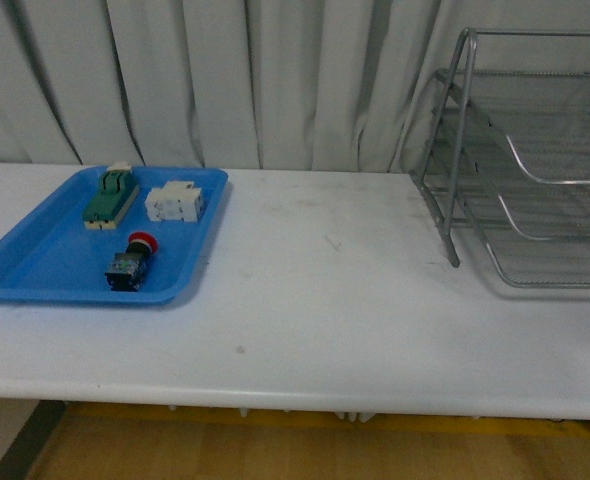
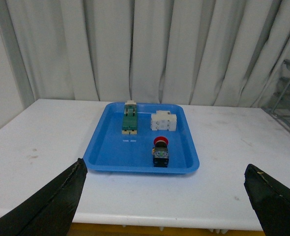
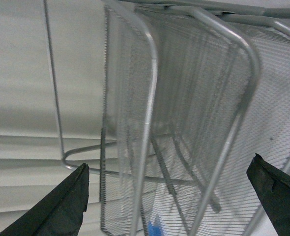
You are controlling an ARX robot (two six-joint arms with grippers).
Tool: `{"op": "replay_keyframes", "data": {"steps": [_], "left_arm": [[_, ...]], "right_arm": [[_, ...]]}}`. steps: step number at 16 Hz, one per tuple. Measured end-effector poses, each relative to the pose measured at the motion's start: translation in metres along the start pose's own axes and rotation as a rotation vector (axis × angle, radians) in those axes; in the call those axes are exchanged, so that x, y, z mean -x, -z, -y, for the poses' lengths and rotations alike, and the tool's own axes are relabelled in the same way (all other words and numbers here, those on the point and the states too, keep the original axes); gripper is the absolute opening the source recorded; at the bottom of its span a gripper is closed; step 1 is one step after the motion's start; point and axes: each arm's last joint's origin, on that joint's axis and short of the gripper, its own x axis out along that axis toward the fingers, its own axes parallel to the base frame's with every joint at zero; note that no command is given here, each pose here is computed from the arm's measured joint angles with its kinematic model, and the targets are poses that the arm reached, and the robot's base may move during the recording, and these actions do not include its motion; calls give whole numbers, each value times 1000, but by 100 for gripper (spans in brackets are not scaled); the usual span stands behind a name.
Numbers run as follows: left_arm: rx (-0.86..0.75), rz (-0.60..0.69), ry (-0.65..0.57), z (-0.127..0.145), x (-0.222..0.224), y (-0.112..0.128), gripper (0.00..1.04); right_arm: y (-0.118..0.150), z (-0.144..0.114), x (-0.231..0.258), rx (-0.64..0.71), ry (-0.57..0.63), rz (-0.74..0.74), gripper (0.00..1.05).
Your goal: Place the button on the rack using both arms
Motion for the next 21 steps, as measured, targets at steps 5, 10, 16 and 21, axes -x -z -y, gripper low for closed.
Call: {"op": "replay_keyframes", "data": {"steps": [5, 10, 16, 21], "left_arm": [[0, 0, 0, 0, 0, 0, 98], [0, 0, 0, 0, 0, 0, 98], [0, 0, 0, 0, 0, 0, 98], [0, 0, 0, 0, 0, 0, 98]], "right_arm": [[13, 19, -5, -12, 45, -20, 98], [26, 24, -20, 10, 72, -45, 98], [35, 27, -35, 36, 103, -73, 98], [36, 27, -41, 47, 106, -80, 98]]}}
